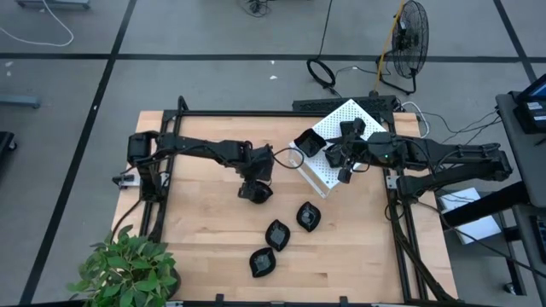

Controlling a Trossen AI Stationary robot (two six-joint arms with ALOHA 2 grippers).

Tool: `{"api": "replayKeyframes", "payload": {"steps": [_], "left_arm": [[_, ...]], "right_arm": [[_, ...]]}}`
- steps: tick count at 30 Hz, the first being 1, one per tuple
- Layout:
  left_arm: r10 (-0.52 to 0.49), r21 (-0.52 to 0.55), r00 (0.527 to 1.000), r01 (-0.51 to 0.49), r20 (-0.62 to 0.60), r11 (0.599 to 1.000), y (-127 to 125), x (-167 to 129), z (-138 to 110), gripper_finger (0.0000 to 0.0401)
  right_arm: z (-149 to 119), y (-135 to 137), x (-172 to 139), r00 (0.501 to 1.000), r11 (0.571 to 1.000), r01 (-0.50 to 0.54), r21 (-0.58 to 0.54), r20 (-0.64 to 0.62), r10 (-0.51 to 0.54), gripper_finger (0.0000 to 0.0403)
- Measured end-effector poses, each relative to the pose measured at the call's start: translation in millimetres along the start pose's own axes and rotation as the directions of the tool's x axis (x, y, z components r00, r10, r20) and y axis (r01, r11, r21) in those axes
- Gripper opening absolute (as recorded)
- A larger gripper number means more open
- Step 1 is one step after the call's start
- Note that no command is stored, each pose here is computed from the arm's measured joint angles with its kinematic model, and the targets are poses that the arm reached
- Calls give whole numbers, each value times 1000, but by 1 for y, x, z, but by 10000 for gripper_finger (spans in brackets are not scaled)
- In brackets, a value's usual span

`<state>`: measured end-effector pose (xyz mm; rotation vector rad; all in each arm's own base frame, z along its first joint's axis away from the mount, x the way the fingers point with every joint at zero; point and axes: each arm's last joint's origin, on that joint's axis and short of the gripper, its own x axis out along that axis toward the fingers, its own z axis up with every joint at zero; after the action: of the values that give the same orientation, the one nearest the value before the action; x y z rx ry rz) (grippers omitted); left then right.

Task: Pick & Place Mini shaped plates
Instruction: Stack the black leaf shaped plate on top of the black leaf shaped plate on the shelf

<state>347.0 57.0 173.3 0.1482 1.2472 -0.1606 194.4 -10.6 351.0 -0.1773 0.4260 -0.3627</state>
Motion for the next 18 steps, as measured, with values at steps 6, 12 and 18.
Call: {"api": "replayKeyframes", "payload": {"steps": [6,12,18], "left_arm": [[-12,-11,1000,12,-16,1000,0,8,-6,224],[-32,-38,999,32,14,999,9,10,-10,145],[-33,-97,998,38,46,995,16,12,-10,73]], "right_arm": [[0,0,0,1000,1000,0,0,0,0,130],[0,0,0,1000,1000,0,0,0,0,130],[0,0,0,1000,1000,0,0,0,0,130]]}}
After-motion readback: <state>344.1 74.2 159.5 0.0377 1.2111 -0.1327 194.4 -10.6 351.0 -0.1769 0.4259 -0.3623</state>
